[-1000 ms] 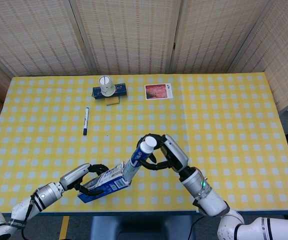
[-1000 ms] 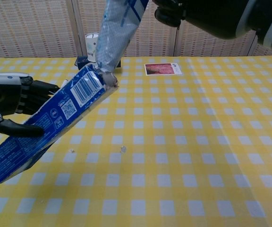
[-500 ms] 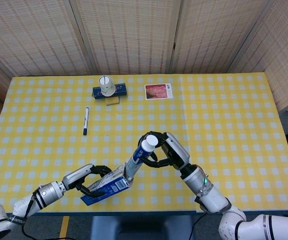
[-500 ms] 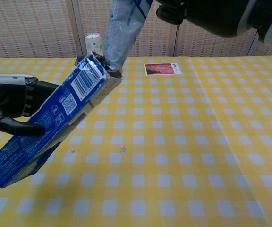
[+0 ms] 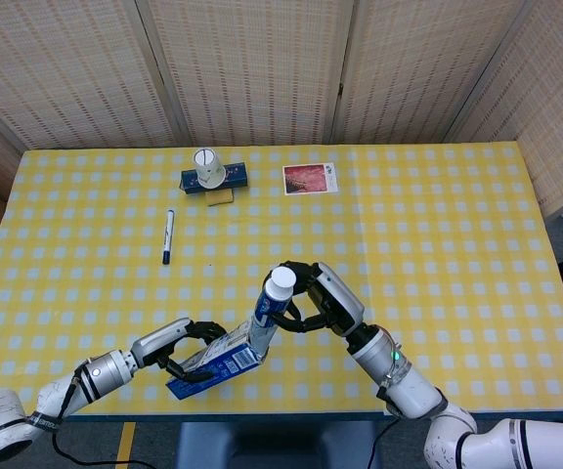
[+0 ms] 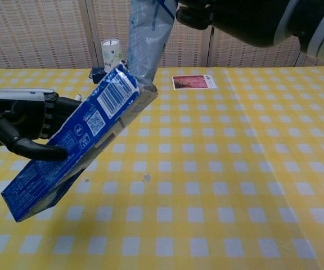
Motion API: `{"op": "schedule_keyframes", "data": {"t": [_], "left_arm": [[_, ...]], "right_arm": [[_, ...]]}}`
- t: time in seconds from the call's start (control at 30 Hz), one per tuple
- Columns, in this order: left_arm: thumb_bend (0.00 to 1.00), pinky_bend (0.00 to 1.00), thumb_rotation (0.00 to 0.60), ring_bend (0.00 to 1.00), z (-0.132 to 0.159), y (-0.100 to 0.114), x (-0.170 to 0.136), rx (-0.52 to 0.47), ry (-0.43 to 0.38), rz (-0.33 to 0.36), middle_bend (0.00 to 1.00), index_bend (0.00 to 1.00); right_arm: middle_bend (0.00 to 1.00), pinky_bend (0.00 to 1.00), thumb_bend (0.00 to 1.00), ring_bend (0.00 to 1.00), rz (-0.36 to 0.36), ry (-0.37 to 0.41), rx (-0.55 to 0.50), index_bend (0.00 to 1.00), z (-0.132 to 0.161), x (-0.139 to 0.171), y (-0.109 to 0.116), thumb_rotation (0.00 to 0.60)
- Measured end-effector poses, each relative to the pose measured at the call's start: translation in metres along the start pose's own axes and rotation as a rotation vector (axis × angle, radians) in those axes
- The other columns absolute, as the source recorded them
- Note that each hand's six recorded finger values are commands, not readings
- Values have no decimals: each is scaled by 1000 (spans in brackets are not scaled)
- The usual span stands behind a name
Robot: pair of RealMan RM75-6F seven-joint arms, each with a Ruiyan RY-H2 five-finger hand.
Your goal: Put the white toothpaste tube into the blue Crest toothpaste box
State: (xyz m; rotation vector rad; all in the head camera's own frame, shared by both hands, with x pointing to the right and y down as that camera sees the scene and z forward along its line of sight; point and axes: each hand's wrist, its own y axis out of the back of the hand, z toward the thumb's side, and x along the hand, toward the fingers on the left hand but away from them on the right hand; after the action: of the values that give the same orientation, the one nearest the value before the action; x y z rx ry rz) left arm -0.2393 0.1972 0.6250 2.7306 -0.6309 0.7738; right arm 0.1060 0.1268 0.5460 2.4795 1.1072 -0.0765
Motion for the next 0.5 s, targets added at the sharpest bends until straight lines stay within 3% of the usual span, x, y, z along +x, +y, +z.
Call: {"op": "schedule_keyframes", "data": {"t": [0.5], "left_arm": [[310,322,600,510,10,1,4,-76,-40,17,559,391]], "right_arm": [[545,792,630,781,7,36,-27,755,-5,-2,-3,600]]}}
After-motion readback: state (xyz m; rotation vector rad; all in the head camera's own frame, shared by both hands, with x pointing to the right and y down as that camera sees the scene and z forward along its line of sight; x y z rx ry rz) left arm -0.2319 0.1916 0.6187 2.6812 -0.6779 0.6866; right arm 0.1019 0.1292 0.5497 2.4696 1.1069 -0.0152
